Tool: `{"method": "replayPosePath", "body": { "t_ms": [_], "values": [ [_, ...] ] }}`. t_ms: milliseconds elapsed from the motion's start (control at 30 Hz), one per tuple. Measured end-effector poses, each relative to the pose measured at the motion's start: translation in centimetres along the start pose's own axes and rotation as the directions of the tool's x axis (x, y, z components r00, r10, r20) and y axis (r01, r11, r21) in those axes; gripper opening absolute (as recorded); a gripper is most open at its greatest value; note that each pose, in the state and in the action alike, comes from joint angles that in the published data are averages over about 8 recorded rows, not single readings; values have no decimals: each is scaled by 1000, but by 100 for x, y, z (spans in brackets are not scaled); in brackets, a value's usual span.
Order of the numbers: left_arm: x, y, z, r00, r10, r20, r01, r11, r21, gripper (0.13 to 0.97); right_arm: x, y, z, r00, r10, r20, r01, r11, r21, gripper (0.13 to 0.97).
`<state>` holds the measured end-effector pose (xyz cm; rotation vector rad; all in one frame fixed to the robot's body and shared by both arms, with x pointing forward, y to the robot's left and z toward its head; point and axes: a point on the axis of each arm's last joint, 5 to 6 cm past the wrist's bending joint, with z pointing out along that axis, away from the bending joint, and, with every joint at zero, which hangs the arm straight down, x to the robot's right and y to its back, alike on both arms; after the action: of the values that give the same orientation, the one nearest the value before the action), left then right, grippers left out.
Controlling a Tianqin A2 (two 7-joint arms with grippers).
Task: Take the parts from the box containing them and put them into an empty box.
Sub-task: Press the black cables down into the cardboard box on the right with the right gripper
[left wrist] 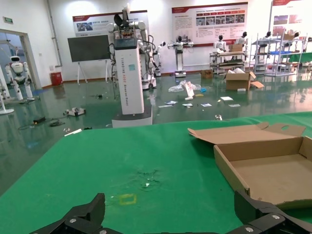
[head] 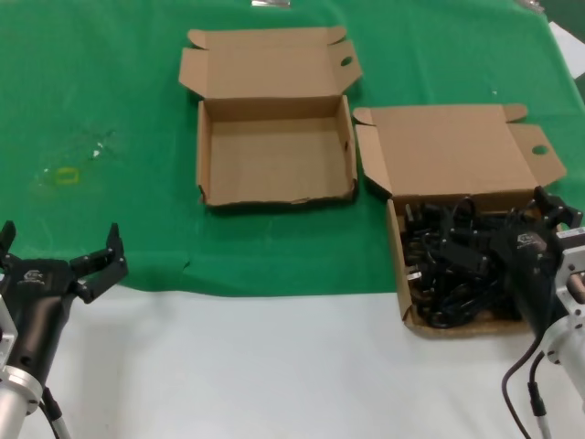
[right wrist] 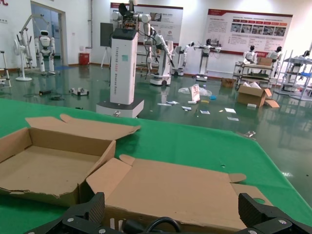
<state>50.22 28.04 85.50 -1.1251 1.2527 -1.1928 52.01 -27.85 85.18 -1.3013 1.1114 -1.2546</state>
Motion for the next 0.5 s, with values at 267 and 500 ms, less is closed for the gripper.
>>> {"method": "replayPosePath", "body": {
  "t_ms": [267,500],
  "values": [
    [0,0,0,1000,0,0,0,1000,0,856,-7,-10,24,1000,-10,17,10,1000,1,966],
    [0,0,0,1000,0,0,0,1000,0,802,59,-86,84,997,-51,63,51,999,9,966]
  ]
}}
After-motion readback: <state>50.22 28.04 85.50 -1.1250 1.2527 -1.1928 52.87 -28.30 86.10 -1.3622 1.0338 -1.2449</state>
